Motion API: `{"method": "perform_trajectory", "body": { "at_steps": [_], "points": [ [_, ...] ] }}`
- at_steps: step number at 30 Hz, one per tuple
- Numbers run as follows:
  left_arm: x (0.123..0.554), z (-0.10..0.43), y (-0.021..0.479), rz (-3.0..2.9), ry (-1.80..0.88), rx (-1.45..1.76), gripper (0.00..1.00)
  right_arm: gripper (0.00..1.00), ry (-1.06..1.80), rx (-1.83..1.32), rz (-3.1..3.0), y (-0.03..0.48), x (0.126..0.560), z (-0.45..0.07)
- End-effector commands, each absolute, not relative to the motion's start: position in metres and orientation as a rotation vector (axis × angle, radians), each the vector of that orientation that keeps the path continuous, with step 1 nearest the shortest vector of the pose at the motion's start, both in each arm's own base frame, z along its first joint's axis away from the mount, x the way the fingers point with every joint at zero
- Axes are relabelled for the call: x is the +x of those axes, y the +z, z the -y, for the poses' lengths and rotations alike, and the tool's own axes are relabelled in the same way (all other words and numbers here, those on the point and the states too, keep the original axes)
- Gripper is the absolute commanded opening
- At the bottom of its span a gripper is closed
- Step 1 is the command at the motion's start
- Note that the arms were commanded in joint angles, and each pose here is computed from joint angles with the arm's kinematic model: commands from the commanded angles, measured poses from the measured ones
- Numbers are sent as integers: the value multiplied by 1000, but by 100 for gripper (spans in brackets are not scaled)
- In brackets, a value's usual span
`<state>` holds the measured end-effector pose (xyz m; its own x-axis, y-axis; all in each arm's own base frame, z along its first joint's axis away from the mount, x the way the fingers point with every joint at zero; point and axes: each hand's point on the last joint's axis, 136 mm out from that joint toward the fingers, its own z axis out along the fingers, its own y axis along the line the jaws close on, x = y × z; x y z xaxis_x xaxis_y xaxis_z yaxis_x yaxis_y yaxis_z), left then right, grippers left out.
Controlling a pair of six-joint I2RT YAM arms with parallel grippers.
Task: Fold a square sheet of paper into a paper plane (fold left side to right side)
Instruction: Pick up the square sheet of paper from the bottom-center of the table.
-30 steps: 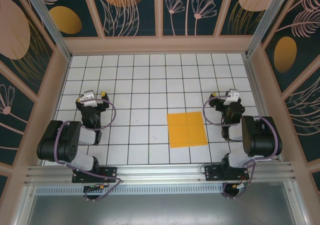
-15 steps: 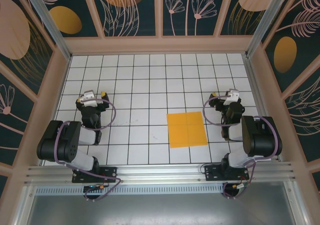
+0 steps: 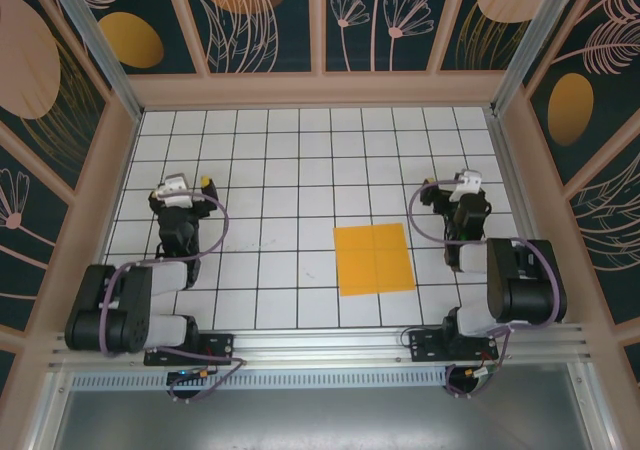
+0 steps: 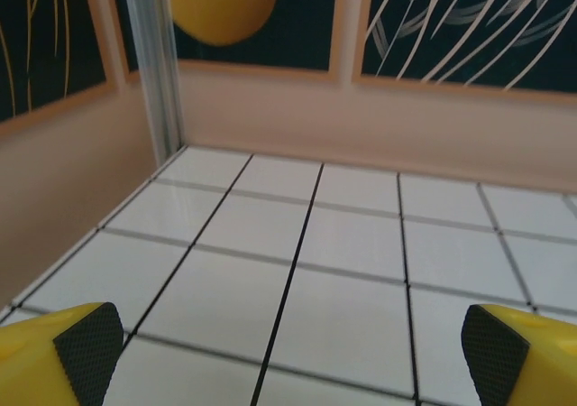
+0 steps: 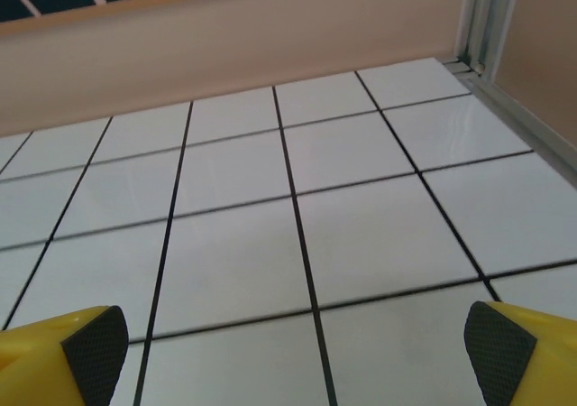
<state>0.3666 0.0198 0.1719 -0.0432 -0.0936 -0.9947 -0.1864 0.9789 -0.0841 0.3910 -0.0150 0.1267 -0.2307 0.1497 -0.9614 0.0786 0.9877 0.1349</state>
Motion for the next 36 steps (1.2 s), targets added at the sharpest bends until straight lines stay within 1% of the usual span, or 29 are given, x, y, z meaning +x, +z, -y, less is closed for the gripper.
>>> {"method": "perform_trajectory", "body": {
  "at_steps": [1, 7, 9, 12, 16, 22, 26, 30, 36],
  "points": [
    [368, -5, 184, -1658, -60, -222, 99, 99, 85, 259, -1875, 134, 393, 19],
    [376, 41, 204, -1781, -394, -196, 99, 99, 175, 304, -1939, 150, 379, 4],
    [374, 65, 210, -1804, -503, -155, 99, 99, 201, 347, -1985, 152, 373, 1],
    [362, 110, 211, -1830, -591, -58, 99, 99, 278, 451, -2081, 141, 362, -6],
    [336, 171, 196, -1911, -731, 74, 99, 98, 369, 472, -2251, 116, 346, -29],
    [293, 252, 174, -2031, -914, 320, 99, 97, 389, 350, -2473, 86, 328, -75],
    [262, 300, 155, -2106, -1012, 479, 98, 95, 391, 331, -2569, 68, 322, -90],
    [234, 333, 129, -2180, -1064, 586, 99, 94, 357, 317, -2638, 55, 315, -95],
    [205, 366, 99, -2272, -1101, 706, 99, 95, 307, 306, -2694, 46, 303, -97]
  ]
}}
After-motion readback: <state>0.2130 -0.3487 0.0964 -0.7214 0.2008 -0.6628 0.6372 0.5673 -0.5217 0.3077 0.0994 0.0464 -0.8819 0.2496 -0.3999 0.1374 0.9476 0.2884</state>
